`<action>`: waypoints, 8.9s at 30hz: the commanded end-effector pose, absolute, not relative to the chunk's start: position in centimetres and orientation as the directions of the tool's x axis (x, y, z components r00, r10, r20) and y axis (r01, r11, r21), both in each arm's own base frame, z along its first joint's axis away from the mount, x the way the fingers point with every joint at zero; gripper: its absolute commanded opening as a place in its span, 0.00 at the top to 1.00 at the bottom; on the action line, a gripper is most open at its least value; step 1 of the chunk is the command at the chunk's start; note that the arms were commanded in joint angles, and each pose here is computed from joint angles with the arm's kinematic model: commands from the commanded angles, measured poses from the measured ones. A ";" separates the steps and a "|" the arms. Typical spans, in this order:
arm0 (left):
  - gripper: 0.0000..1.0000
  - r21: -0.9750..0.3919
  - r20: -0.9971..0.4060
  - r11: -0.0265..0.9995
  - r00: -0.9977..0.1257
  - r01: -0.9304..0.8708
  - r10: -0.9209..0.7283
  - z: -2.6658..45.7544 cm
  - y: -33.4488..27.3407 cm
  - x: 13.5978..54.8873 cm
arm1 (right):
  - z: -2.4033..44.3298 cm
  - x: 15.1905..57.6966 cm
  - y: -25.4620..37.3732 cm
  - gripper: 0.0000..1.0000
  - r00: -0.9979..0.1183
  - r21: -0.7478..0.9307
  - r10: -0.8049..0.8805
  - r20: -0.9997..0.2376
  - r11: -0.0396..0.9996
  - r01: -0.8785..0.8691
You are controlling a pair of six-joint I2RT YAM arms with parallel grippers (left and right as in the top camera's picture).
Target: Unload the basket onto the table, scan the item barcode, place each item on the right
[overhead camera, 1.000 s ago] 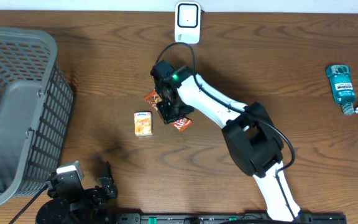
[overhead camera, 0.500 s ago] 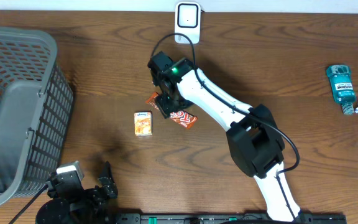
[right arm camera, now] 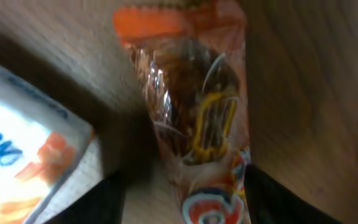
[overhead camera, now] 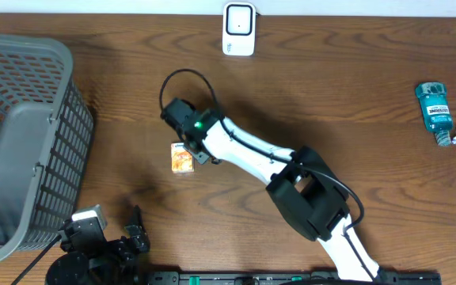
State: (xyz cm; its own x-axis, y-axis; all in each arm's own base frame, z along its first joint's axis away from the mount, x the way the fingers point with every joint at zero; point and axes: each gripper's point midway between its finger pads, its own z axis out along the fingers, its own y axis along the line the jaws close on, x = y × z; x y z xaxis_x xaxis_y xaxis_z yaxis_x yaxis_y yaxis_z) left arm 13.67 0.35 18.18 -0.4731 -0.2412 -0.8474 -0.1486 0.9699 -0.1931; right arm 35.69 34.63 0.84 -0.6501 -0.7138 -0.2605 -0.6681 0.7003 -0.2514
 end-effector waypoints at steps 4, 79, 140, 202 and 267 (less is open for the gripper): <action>0.02 -0.203 -0.845 0.968 -0.472 -0.148 -0.249 18.2 0.3 13.7 | -3.3 36.3 30.6 0.42 -0.575 -0.394 -0.798 -0.180 0.594 -0.701; 0.02 -0.203 -0.845 0.968 -0.472 -0.148 -0.249 18.2 0.3 13.7 | 2.1 33.4 32.1 0.44 -0.741 0.131 0.621 0.255 0.738 0.663; 0.02 -0.202 -0.846 0.968 -0.472 -0.149 -0.249 18.2 0.3 13.7 | 13.0 32.9 39.9 0.99 -0.515 0.604 -0.316 -0.797 -0.405 -0.686; 0.02 -0.202 -0.846 0.968 -0.472 -0.148 -0.249 18.2 0.3 13.7 | 2.4 29.7 39.0 0.01 -0.750 -0.268 -0.616 -0.242 0.785 -0.559; 0.02 -0.202 -0.846 0.968 -0.472 -0.148 -0.249 18.2 0.3 13.7 | 0.6 25.8 26.7 0.90 -0.422 0.392 -0.888 0.180 0.458 -0.797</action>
